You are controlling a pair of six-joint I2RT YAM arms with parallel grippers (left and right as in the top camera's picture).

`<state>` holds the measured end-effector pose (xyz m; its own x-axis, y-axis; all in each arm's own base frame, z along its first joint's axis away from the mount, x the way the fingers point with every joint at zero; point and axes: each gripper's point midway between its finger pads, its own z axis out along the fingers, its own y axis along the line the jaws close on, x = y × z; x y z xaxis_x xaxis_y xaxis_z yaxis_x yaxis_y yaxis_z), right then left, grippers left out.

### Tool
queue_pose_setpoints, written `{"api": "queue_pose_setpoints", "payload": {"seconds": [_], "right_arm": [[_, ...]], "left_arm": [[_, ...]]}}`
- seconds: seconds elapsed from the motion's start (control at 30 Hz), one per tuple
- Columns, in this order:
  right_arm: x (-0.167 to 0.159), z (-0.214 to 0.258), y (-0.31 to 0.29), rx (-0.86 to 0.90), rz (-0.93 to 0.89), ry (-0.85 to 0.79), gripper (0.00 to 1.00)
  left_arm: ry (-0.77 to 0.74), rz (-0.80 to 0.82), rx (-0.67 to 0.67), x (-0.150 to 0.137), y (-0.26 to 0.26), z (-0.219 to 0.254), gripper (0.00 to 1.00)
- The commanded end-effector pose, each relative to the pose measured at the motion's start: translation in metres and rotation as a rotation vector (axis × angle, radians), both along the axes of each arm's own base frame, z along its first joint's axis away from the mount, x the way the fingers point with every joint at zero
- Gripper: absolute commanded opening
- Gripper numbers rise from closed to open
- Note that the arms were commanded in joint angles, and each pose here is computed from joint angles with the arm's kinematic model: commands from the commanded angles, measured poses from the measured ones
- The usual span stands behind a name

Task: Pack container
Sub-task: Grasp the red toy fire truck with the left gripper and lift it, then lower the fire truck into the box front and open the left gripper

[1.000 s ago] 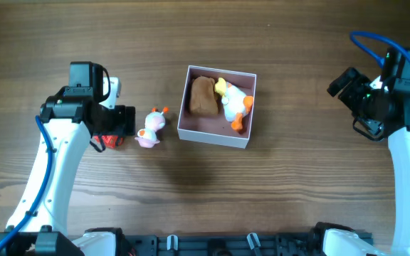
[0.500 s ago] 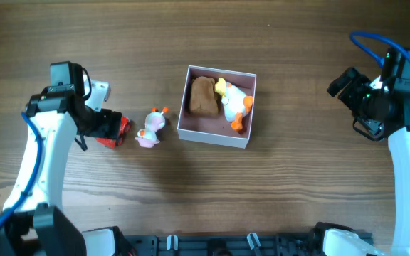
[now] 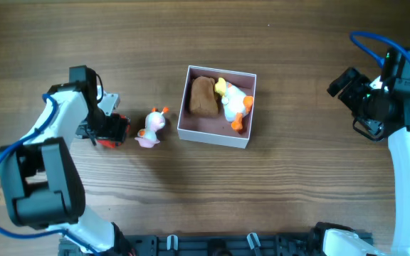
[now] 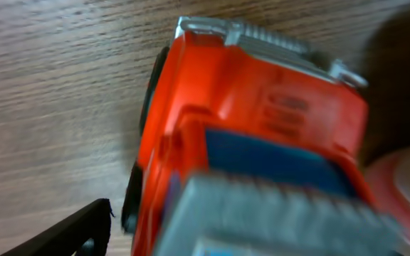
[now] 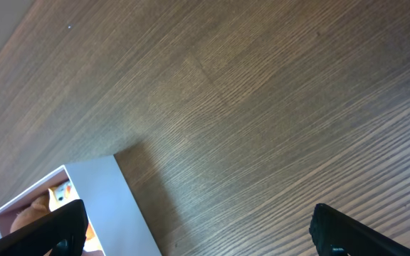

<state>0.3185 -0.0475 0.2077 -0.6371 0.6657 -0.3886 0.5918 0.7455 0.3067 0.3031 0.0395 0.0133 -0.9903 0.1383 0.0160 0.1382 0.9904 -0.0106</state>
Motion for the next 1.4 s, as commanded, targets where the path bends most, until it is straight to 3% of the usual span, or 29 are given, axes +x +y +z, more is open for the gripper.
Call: {"api": "queue_pose_setpoints", "payload": {"seconds": [0.0,0.13,0.3,0.47,0.63,0.73,0.77,0.9,1.13,1.37], "right_arm": [[0.002,0.002,0.001,0.014,-0.004,-0.009,0.99],[0.002,0.002,0.001,0.014,-0.004,-0.009,1.0],[0.002,0.002,0.001,0.014,-0.004,-0.009,1.0],[0.002,0.002,0.001,0.014,-0.004,-0.009,1.0],[0.002,0.002,0.001,0.014,-0.004,-0.009,1.0],[0.002,0.002,0.001,0.015,-0.005,-0.009,1.0],[0.002,0.002,0.001,0.014,-0.004,-0.009,1.0],[0.002,0.002,0.001,0.014,-0.004,-0.009,1.0],[0.002,0.002,0.001,0.014,-0.004,-0.009,0.99],[0.002,0.002,0.001,0.015,-0.005,-0.009,1.0]], "left_arm": [[0.004,-0.018,-0.001,0.005,0.002,-0.007,0.8],[-0.006,-0.021,0.0,0.007,0.002,-0.007,0.76],[-0.018,-0.019,0.001,0.01,0.002,-0.008,0.54],[-0.011,-0.02,-0.009,0.008,-0.002,-0.005,0.45],[-0.064,-0.081,-0.012,0.024,-0.023,0.031,0.43],[-0.115,-0.144,-0.01,0.036,-0.043,0.071,0.37],[-0.148,-0.187,-0.011,0.04,-0.058,0.097,0.23],[-0.237,-0.293,-0.019,0.042,-0.095,0.146,0.08],[-0.43,-0.607,-0.065,0.036,-0.191,0.188,0.04],[-0.461,-1.032,-0.05,0.025,-0.256,0.165,0.04]]}}
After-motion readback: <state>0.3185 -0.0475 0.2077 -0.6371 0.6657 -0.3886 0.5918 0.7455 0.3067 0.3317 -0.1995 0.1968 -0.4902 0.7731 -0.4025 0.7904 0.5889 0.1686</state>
